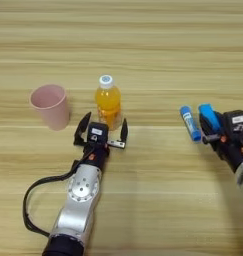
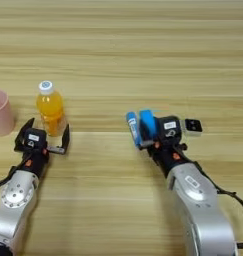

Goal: Move the objects on the table

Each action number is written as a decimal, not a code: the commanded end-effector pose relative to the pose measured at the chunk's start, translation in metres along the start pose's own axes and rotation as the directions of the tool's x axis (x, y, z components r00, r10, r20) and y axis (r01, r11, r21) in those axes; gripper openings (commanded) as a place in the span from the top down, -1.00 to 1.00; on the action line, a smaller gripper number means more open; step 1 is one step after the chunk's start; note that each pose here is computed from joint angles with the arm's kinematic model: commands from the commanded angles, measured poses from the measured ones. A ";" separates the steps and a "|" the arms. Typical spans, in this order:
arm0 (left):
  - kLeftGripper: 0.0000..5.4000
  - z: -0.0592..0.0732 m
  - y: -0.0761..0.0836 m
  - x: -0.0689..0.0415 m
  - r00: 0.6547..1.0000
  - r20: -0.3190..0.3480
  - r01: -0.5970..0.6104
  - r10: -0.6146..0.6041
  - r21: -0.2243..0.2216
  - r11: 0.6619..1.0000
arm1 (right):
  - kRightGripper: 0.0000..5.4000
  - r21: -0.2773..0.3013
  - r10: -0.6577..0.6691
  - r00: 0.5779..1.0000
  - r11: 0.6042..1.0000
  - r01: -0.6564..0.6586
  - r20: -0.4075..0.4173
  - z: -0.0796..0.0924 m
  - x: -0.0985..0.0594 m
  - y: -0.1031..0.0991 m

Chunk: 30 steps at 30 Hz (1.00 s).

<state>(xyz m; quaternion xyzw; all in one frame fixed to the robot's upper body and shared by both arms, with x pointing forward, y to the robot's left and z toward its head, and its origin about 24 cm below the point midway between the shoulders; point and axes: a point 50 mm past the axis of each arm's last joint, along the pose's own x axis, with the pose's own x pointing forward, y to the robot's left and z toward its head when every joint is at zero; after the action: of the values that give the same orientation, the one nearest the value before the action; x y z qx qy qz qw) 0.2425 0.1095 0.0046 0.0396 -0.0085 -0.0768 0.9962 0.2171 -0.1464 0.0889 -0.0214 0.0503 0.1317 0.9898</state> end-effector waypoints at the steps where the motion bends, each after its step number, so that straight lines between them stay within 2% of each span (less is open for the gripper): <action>1: -1.00 0.000 -0.001 0.003 1.000 -0.004 0.004 -0.004 0.005 1.000 | 0.48 0.011 0.075 0.997 0.997 -0.075 -0.001 0.003 0.007 0.019; 5: -1.00 0.000 -0.002 0.002 1.000 -0.004 0.004 -0.004 0.006 1.000 | 0.48 0.067 0.160 0.986 0.985 -0.157 -0.056 -0.010 0.009 0.039; 15: -1.00 0.001 -0.003 0.002 1.000 -0.002 0.005 -0.005 0.005 1.000 | 0.48 0.118 0.222 0.964 0.971 -0.206 -0.144 -0.037 0.018 0.050; 22: -1.00 0.001 -0.004 0.002 1.000 -0.002 0.005 -0.005 0.005 1.000 | 0.48 0.127 0.228 0.956 0.970 -0.207 -0.186 -0.050 0.020 0.052; 30: -1.00 0.001 -0.003 0.002 1.000 -0.001 0.005 -0.005 0.005 1.000 | 0.48 0.124 0.237 0.950 0.969 -0.215 -0.203 -0.056 0.022 0.054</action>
<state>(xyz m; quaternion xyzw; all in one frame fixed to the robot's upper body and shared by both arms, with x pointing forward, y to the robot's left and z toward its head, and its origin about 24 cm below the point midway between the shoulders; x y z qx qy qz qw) 0.2426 0.1079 0.0047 0.0398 -0.0090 -0.0772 0.9962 0.2160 -0.0935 0.0287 0.0226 0.1702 0.2333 0.9571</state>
